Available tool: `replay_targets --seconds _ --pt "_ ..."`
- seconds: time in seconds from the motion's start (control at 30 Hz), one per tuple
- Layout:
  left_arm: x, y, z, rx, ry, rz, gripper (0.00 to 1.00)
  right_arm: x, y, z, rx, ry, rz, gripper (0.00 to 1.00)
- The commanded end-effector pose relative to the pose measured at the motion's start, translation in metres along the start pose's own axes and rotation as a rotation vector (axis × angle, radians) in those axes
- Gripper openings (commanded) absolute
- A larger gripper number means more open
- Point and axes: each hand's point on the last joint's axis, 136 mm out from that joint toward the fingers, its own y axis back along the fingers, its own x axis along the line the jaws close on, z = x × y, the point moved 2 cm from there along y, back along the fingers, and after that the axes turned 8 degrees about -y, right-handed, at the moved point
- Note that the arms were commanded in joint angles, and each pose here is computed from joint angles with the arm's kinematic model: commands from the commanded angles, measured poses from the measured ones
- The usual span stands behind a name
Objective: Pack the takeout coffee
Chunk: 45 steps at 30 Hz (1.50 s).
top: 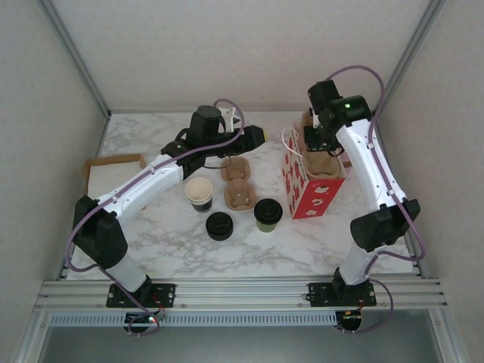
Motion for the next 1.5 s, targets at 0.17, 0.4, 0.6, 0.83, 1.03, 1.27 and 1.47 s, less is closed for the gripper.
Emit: replay_targets --seconds 0.17,0.4,0.6,0.83,1.03,1.27,1.47 --pt "-0.008 -0.006 0.003 -0.004 -0.007 -0.032 0.64 0.0 -0.012 -0.011 0.047 0.024 -0.042 0.27" --pt "-0.005 -0.006 0.001 -0.001 -0.004 -0.022 0.64 -0.002 -0.024 -0.016 0.083 0.027 -0.069 0.27" --pt "-0.004 -0.006 0.001 -0.001 -0.006 -0.014 0.64 0.0 -0.033 -0.02 0.106 0.027 -0.072 0.28" --pt "-0.001 -0.005 0.0 -0.004 -0.003 0.0 0.64 0.001 -0.045 -0.027 0.144 0.023 -0.079 0.28" --pt "-0.001 -0.004 0.0 -0.006 -0.004 0.006 0.64 0.003 -0.058 -0.031 0.172 0.013 -0.081 0.28" --pt "0.001 -0.003 -0.001 -0.003 -0.004 0.012 0.64 0.008 -0.071 -0.035 0.19 -0.004 -0.065 0.28" --pt "-0.006 -0.001 0.0 -0.005 -0.002 -0.016 0.64 0.012 -0.079 -0.039 0.195 -0.016 -0.039 0.28"
